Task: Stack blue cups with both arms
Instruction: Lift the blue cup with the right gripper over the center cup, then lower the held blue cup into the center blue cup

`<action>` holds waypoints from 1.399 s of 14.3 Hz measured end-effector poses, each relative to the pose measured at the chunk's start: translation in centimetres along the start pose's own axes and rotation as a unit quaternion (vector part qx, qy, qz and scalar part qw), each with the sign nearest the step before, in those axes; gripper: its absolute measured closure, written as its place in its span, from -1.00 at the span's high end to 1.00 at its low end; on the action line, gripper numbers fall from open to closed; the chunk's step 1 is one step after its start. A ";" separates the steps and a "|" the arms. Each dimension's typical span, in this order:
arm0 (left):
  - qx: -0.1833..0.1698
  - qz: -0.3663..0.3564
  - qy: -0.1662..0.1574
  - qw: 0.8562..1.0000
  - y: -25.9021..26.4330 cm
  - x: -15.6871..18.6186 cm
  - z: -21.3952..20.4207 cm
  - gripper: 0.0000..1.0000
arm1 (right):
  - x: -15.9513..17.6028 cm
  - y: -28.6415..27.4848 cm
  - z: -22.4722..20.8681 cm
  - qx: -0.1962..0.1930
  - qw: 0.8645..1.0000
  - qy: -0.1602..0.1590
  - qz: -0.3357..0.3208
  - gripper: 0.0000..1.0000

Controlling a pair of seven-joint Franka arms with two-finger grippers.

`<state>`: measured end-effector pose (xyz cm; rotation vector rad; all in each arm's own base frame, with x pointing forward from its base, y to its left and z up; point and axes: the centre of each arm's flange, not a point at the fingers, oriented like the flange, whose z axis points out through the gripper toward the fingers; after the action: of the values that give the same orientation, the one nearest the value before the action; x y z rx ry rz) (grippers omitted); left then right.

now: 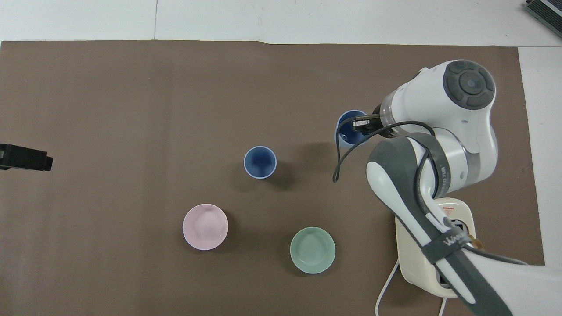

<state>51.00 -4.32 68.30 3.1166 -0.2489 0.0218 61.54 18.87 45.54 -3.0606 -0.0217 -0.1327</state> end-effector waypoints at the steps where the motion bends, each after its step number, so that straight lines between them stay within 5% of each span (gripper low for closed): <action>1: 0.000 0.000 0.000 1.000 0.0 0.0 0.0 1.00 | -0.3 -2.0 -0.9 0.002 1.000 0.001 0.000 -0.91; 10: 0.000 0.000 0.000 1.000 0.0 0.0 0.0 1.00 | -4.8 -14.6 -3.3 0.022 0.999 0.004 0.050 -0.91; 20: 0.000 0.000 0.000 1.000 0.0 0.0 0.0 1.00 | -5.8 -18.4 -1.7 0.040 0.999 -0.007 0.035 -0.91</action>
<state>50.99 -4.32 68.29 3.1167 -0.2488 0.0206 55.27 36.99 48.10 -2.9790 0.0762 -0.1038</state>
